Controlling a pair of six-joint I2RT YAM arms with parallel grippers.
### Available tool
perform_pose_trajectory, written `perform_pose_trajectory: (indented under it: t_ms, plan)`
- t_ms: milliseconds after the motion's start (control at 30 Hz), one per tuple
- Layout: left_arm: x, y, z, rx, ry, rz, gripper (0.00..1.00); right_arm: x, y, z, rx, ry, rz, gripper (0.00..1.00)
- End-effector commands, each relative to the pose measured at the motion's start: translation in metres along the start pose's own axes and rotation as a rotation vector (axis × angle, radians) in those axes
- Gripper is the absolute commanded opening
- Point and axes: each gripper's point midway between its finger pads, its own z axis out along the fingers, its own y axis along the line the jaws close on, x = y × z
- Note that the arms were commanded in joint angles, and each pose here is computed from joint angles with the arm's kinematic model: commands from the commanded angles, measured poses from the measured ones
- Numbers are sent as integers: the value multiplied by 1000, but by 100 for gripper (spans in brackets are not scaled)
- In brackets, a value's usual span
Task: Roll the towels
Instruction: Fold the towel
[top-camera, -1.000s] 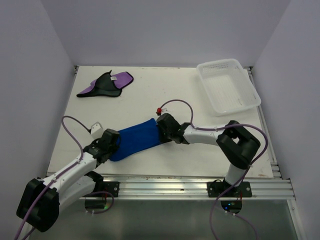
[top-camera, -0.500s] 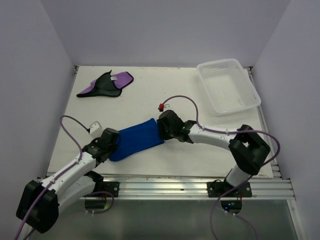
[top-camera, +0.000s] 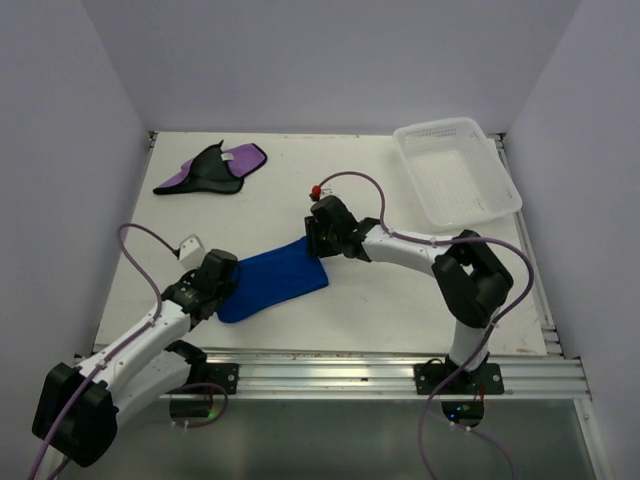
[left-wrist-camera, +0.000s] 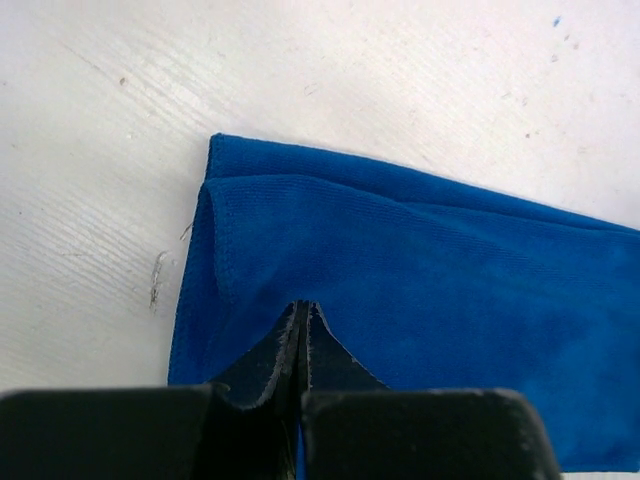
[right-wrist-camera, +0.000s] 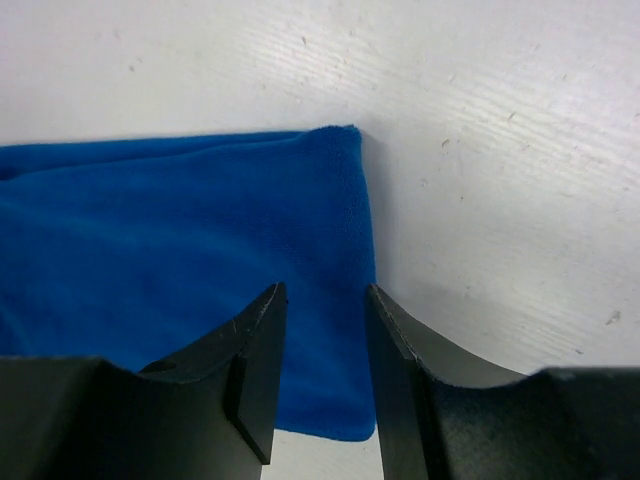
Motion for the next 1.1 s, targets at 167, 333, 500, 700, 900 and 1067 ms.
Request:
perform_pose_trajectory:
  t_ms: [167, 333, 500, 700, 900, 1067]
  plan:
    - [-43, -25, -24, 81, -104, -2, 1, 14, 1, 20, -5, 53, 6, 45]
    - [-45, -30, -27, 94, -100, -3, 3, 23, -4, 23, 6, 67, 6, 46]
    - [-47, -30, -28, 95, -103, 6, 3, 29, -13, 26, 28, 81, 9, 46]
    - [-56, -29, -34, 88, -129, 16, 3, 33, -19, 29, 55, 81, 7, 46]
    - [-63, -32, -39, 93, -144, 26, 5, 40, -13, 33, 10, 95, 37, 34]
    - [-72, -32, -45, 89, -164, 38, 14, 45, -14, 31, 2, 98, 54, 7]
